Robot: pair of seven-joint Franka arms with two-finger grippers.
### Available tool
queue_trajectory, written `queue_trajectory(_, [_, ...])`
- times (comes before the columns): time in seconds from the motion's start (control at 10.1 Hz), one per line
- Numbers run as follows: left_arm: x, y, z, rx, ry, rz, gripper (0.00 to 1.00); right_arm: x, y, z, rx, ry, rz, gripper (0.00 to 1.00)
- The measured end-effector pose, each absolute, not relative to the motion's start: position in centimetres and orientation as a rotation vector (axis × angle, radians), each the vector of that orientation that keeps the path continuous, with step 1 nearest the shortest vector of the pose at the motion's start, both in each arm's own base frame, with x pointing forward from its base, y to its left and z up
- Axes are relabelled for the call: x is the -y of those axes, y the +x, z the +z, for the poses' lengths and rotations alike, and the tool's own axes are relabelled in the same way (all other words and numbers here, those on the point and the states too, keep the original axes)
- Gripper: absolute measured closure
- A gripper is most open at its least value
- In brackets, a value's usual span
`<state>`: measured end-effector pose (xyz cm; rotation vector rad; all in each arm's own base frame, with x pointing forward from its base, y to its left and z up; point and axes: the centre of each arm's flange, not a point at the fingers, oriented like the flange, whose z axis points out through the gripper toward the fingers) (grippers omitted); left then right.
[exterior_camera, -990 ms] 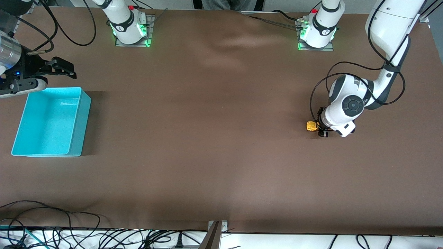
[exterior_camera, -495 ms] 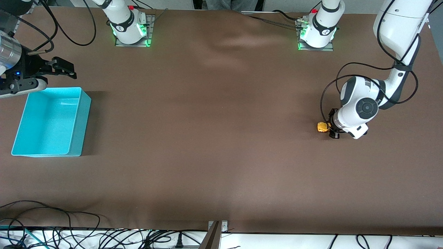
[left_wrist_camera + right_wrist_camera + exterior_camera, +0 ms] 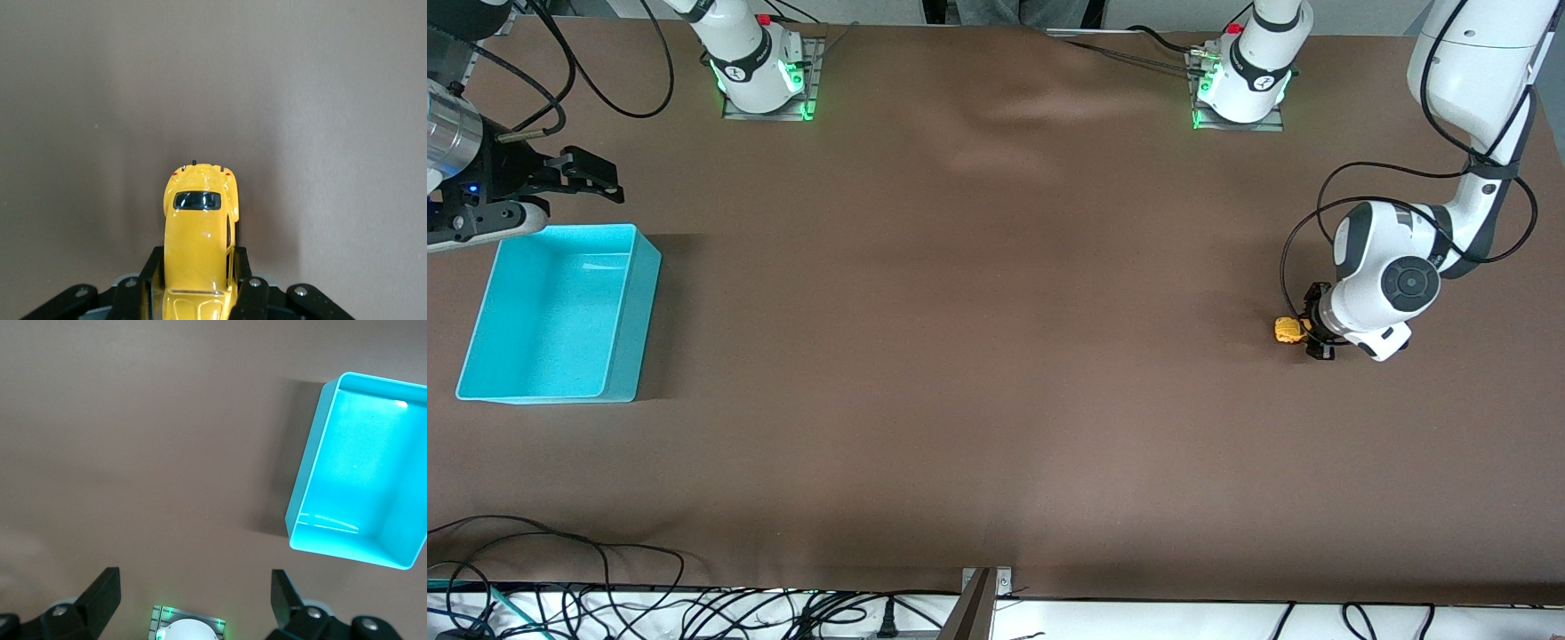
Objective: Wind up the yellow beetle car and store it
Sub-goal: 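Drag the held car back and forth on the table to wind it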
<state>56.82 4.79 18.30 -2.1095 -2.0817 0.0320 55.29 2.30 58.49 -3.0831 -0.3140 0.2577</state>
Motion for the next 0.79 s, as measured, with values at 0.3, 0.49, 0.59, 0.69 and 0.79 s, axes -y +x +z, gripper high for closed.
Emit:
queue_trajectory(0.3, [-6.0,57.2,18.3,2.093,-2.085,0.029,0.56,-2.3,55.3,58.5,0.314,-3.083,0.258,0.0])
queue_trajectory(0.49, [-6.3,57.3,18.3,2.089,-2.086,0.033,0.56,-2.3,55.3,58.5,0.314,-3.083,0.257,0.0])
queue_trajectory(0.59, [-6.5,57.3,18.3,2.086,-2.089,0.033,0.56,-2.3,55.3,58.5,0.314,-3.083,0.257,0.0])
queue_trajectory(0.69, [-6.5,57.3,18.3,2.073,-2.102,0.034,0.56,-2.3,55.3,58.5,0.314,-3.083,0.257,0.0])
queue_trajectory(0.79, [-6.5,57.3,18.3,2.057,-2.118,0.036,0.56,-2.3,55.3,58.5,0.314,-3.083,0.257,0.0])
